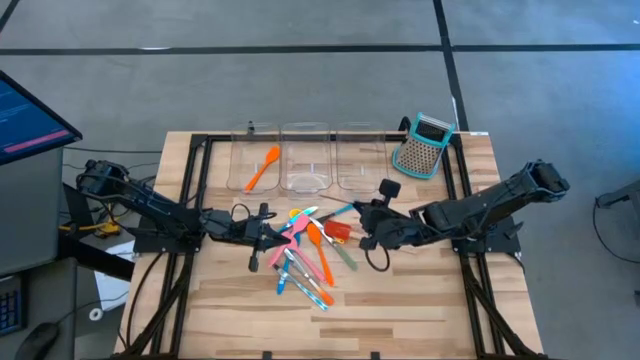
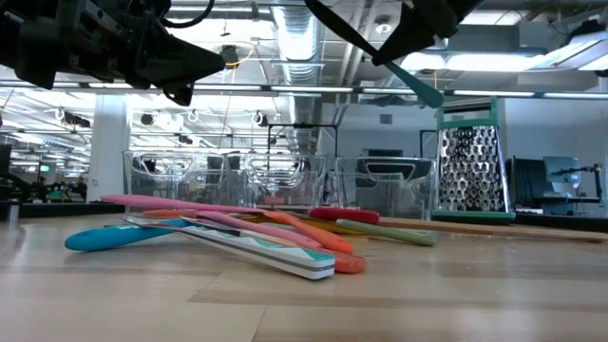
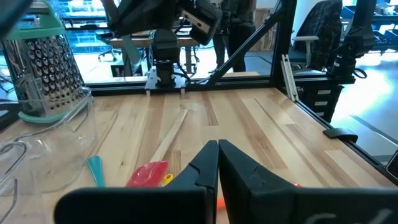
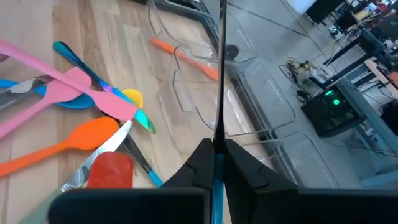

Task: Pick & Place Kitchen Items
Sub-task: Put the bottom blue knife into the middle transparent bin

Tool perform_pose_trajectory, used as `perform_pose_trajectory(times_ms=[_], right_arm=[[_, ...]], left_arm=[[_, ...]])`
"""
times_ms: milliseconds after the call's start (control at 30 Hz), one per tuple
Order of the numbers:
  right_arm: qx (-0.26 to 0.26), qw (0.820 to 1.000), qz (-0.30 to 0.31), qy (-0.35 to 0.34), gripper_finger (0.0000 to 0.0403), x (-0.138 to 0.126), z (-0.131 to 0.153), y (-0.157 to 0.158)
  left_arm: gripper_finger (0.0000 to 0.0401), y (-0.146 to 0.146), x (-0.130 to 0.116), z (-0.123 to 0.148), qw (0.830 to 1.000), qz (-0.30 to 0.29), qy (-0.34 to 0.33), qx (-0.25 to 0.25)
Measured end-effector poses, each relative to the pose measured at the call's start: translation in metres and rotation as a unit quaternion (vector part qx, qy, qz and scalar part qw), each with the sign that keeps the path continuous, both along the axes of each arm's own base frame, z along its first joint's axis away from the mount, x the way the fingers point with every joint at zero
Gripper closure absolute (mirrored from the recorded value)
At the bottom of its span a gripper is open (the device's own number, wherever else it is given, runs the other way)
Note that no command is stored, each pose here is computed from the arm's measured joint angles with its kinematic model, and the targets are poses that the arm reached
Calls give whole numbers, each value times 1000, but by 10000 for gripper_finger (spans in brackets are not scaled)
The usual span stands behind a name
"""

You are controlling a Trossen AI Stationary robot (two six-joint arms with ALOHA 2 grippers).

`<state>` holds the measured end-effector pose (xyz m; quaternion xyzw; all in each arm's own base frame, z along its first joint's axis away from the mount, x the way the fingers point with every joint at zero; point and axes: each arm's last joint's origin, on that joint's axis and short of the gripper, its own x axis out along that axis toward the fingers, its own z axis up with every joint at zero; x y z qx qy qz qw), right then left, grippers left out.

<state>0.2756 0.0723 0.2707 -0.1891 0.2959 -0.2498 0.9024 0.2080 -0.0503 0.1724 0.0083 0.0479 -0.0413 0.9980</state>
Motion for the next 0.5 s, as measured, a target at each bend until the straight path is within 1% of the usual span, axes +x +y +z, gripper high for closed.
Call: perform_pose_trajectory(times_ms=[167, 300, 367, 500], right_arm=[[-5, 1000, 0, 7, 394, -1, 0, -1], [-4, 1000, -4, 17, 394, 0, -1, -7], [13, 1000, 4, 21, 394, 1, -2, -11], [44, 998, 36, 5, 394, 7, -12, -20]], left_arm=[[400, 1, 0, 1, 1000, 15, -5, 0], [399, 3, 0, 2, 999, 51, -12, 1], [395, 5, 1, 4, 998, 65, -19, 0], [383, 12, 2, 9, 996, 78, -48, -9]])
